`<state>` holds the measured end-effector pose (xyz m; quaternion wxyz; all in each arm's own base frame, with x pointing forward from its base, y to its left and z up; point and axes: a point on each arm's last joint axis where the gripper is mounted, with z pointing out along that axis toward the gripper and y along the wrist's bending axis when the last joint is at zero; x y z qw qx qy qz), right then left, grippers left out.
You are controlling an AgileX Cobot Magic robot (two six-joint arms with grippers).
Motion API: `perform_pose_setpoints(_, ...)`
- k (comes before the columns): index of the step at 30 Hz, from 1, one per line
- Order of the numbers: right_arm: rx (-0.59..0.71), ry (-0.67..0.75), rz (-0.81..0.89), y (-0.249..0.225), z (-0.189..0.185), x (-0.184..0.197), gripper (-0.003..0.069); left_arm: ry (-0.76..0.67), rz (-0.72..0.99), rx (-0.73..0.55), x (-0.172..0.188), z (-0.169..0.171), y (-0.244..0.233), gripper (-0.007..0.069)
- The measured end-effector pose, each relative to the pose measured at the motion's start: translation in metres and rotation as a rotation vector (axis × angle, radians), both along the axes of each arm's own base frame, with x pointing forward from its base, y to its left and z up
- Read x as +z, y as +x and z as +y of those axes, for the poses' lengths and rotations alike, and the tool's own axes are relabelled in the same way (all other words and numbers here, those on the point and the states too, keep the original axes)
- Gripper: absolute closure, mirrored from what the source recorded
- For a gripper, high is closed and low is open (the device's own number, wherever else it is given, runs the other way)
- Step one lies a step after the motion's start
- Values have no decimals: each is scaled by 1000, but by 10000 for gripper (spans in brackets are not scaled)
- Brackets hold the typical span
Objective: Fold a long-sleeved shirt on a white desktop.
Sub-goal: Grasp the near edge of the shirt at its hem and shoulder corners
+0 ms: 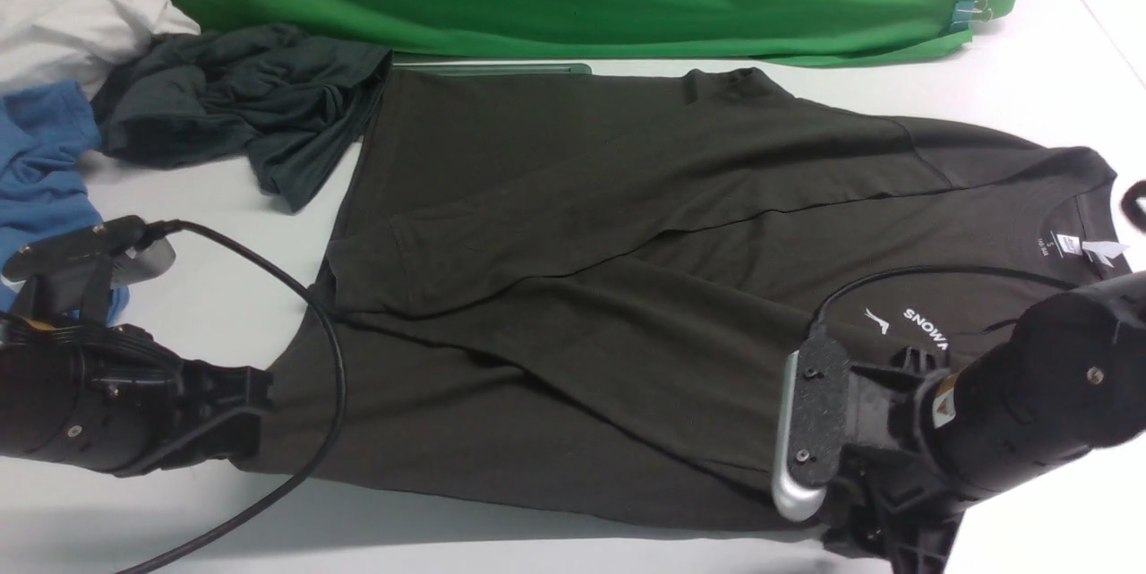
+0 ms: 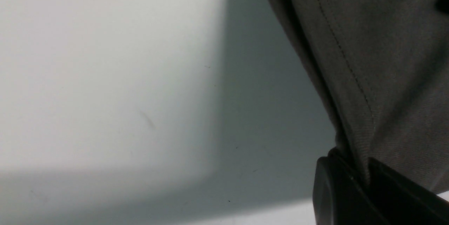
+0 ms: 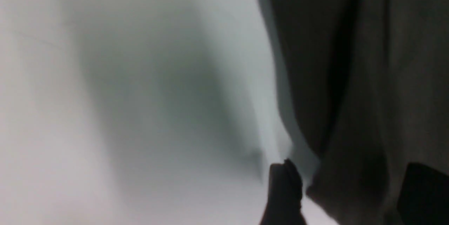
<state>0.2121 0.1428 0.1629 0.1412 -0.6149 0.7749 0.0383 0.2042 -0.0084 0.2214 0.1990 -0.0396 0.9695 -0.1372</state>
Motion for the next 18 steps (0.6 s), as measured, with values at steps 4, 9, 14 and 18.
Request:
perform_pose_setpoints(4, 17, 12, -34, 2, 8, -5, 242, 2, -5, 2, 0, 0, 0, 588)
perform_pose_setpoints(9, 3, -38, 0, 2, 5, -13, 242, 2, -6, 3, 0, 0, 1, 588)
perform_pose_setpoints(14, -18, -43, -4, 3, 5, -14, 248, 2, -7, 3, 0, 0, 1, 588)
perform_pose_setpoints(18, -35, -48, 16, 6, 7, -18, 334, 2, -8, 3, 0, 0, 1, 588)
